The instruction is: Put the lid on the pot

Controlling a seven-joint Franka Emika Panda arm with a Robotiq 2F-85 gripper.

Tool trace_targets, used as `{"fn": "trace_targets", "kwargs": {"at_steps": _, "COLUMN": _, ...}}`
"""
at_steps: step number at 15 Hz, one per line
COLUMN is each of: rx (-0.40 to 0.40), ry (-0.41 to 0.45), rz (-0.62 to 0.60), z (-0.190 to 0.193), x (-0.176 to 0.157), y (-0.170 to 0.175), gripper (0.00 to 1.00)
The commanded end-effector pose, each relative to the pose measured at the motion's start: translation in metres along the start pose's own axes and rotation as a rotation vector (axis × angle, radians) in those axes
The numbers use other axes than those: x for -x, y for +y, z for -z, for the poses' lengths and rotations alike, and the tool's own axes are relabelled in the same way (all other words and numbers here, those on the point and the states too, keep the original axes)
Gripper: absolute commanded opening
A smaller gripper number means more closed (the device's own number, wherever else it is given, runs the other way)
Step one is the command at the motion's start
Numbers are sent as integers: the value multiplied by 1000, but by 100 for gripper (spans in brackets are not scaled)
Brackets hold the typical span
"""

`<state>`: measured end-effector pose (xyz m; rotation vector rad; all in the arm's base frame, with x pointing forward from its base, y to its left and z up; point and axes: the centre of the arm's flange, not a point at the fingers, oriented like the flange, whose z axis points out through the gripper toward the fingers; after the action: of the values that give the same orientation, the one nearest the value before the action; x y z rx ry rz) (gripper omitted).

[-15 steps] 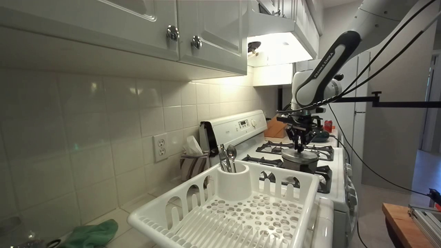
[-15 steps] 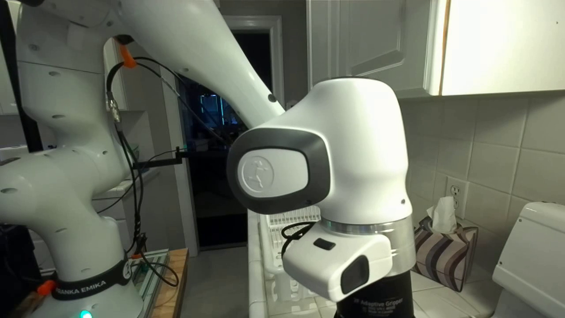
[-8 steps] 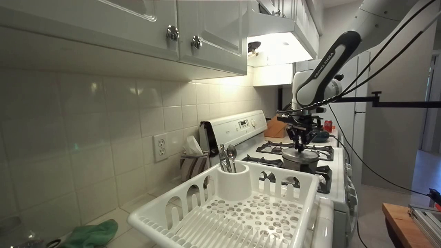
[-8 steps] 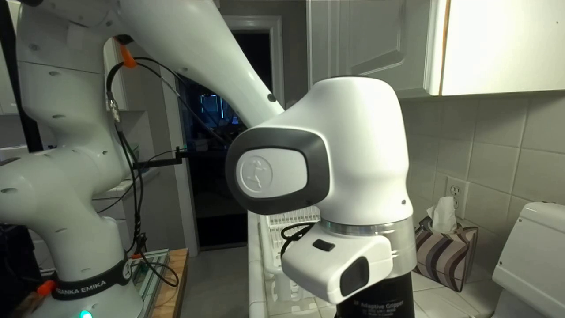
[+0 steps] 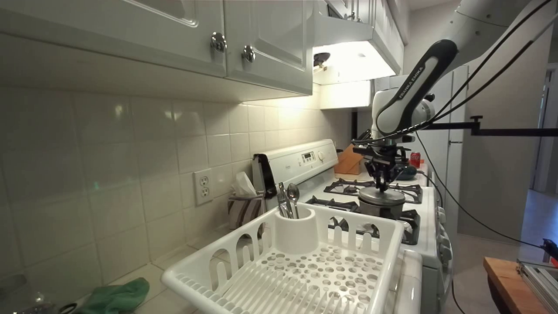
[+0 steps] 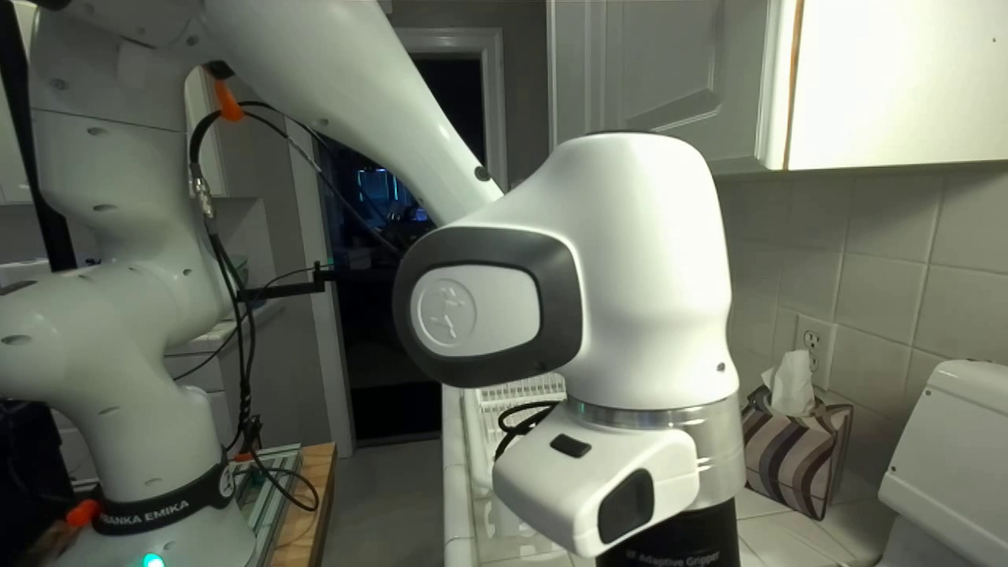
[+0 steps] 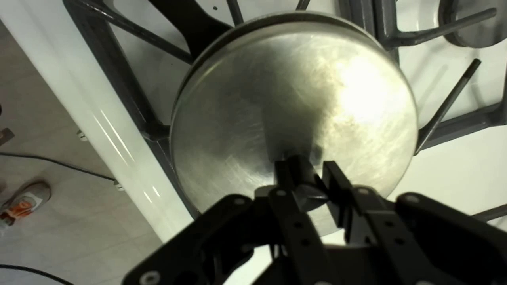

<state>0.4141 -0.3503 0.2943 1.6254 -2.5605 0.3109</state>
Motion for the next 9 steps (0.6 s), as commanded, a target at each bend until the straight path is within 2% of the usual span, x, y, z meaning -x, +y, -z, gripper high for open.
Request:
{"fn": "trace_targets", "kwargs": {"at_steps": 1, "rx": 19, "ry": 8, "rz": -2, "z": 3, "x": 3, "y": -4, "gripper": 6}}
{"fn": "trace_targets", "kwargs": {"at_steps": 9, "rx": 35, "ry": 8, "rz": -2, "z": 1, "x": 5, "y": -6, "gripper": 6}}
